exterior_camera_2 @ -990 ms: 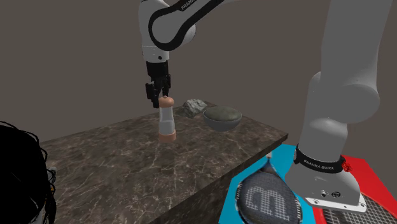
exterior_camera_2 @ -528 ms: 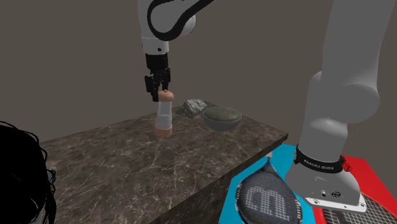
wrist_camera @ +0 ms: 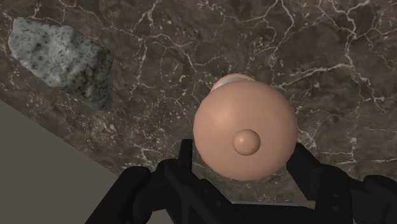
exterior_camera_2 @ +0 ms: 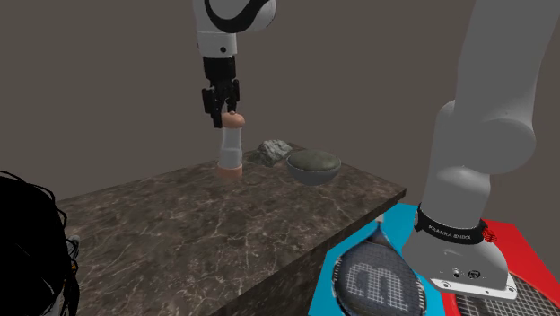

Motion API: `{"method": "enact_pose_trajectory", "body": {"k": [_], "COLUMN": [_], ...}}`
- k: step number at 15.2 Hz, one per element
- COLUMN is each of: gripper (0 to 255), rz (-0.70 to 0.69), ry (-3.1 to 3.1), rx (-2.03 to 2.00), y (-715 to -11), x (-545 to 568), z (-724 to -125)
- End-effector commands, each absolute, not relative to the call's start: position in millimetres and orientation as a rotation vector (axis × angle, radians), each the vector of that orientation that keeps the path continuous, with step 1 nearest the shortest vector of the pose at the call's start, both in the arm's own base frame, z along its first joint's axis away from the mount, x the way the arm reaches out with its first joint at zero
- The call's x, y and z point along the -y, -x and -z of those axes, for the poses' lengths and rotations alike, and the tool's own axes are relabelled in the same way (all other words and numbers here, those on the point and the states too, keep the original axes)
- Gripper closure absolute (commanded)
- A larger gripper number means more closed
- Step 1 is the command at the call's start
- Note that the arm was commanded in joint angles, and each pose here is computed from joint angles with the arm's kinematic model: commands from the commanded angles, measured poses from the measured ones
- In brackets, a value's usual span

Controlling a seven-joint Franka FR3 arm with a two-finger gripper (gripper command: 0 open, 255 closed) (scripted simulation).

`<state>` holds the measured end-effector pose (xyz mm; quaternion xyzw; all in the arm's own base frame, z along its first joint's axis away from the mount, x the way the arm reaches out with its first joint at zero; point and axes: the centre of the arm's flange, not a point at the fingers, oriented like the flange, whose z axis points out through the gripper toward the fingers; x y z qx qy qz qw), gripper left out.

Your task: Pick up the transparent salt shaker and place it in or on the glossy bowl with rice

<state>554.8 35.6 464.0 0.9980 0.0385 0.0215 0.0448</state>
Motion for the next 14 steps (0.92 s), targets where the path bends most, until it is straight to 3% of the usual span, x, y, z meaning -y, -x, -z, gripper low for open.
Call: {"method": "enact_pose_trajectory", "body": {"k": [1,14], "gripper": [255,255], "rz": [-0.065,-0.065], "ry": [-3.049,-3.049], "rx": [-0.118,-0.118], "y": [-555.0,-555.0], "x": [-35.8,-35.8], "z": [-474.8,-543.4]}}
